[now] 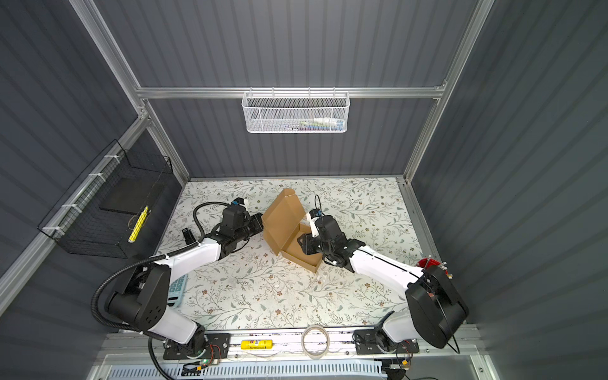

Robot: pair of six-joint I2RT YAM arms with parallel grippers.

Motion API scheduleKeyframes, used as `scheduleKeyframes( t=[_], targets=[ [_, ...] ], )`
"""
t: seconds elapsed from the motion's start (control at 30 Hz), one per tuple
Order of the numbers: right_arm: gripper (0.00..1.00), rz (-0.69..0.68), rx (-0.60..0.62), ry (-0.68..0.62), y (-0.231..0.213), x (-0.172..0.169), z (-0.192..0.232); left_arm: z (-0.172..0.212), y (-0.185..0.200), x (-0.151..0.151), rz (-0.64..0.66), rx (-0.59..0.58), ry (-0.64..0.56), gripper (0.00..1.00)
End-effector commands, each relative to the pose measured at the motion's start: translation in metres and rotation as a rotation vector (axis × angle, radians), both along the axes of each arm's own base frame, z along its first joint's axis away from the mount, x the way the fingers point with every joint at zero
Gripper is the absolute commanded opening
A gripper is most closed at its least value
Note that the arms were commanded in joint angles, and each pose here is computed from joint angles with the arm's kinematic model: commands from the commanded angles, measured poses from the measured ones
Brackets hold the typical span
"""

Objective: Fold the paper box

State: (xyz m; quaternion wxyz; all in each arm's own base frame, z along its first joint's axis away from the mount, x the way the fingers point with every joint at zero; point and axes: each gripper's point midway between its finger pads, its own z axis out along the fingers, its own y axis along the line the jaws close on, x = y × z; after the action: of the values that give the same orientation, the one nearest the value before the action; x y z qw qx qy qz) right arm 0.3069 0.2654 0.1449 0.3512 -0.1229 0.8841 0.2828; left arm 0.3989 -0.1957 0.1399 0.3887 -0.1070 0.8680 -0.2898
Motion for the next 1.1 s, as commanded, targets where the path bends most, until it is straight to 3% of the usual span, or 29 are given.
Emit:
scheduleKeyframes(
  t=[0.0,0.37,0.67,1.07],
  targets=[
    [0.43,-0.019,-0.037,-0.007,-0.014,-0.004,-0.003,0.005,0.017,-0.013,0.018,0.062,-0.008,0.58],
    [0.43,-0.041,-0.032,-0.035,-0.029,-0.008,0.006,0.014,0.046,-0.062,0.046,0.093,0.007,0.59],
    [0.43,-0.041,-0.031,-0.028,-0.03,-0.011,0.006,0.02,0.056,-0.105,-0.007,0.086,0.015,0.59],
    [0.43,-0.031,-0.028,0.004,-0.028,-0.013,-0.005,0.005,0.04,-0.115,-0.056,-0.032,0.038,0.6]
  ],
)
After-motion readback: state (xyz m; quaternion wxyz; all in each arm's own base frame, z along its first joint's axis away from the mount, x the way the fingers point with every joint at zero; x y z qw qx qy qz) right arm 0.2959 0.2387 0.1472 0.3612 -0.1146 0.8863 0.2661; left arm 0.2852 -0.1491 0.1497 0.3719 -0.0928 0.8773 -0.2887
